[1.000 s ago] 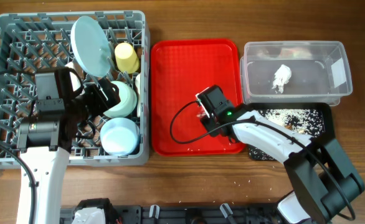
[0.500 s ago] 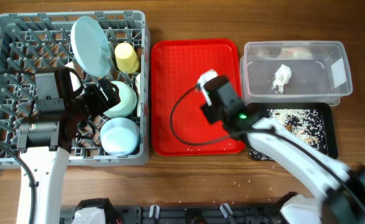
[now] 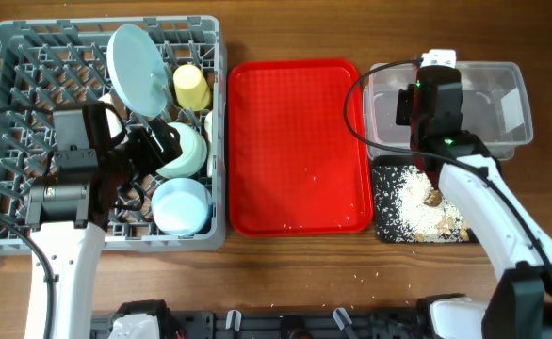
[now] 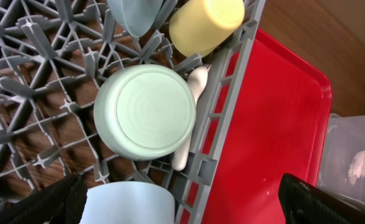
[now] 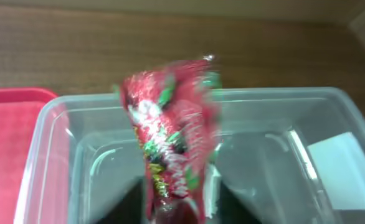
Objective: Sort waste into correct bins and load items into the dishwasher rack
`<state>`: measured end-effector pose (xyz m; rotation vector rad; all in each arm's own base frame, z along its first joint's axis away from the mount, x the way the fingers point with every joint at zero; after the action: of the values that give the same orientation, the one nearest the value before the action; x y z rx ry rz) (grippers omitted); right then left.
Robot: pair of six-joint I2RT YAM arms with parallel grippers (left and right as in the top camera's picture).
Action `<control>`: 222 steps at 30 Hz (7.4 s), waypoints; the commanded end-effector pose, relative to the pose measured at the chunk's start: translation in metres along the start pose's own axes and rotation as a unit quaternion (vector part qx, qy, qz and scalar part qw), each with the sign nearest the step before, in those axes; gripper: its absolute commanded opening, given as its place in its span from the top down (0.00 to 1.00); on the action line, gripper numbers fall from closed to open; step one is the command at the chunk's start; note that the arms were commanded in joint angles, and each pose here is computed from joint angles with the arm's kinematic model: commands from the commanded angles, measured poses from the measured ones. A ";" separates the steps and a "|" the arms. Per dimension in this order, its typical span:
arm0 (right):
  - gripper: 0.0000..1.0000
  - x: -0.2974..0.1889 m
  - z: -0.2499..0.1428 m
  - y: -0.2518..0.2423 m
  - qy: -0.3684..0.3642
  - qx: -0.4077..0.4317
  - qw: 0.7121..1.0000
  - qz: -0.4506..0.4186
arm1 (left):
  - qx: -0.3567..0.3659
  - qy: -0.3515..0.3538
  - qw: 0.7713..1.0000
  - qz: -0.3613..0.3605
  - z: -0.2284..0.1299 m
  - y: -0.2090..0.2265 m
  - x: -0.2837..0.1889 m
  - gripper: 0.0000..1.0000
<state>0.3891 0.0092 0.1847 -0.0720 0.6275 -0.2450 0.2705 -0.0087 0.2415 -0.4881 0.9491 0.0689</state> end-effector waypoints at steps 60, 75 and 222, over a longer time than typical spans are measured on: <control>0.00 -0.299 0.018 0.052 -0.352 -0.110 0.716 0.593 | 0.002 -0.003 1.000 -0.009 0.002 -0.004 -0.002 0.00; 0.00 -0.285 -0.058 0.018 -0.527 -0.175 0.733 0.394 | 0.002 -0.003 1.000 -0.009 0.002 -0.004 -0.002 0.00; 0.00 -0.157 -0.122 -0.009 -0.309 0.026 0.924 0.224 | 0.202 -0.402 0.885 -0.116 -0.097 0.044 0.018 0.00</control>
<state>0.1934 0.0384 0.1756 0.0289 0.0010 0.1877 0.1954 -0.0140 0.1650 -0.1627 0.0705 -0.1392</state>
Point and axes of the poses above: each gripper's point midway between its finger pads, its own x axis out along the fingers, its own y axis along the line the jaws close on, z = x × y, the point moved 5 cm from there along -x, back along the fingers, and after that the axes turned 4 degrees about x, right-handed, at the moved point
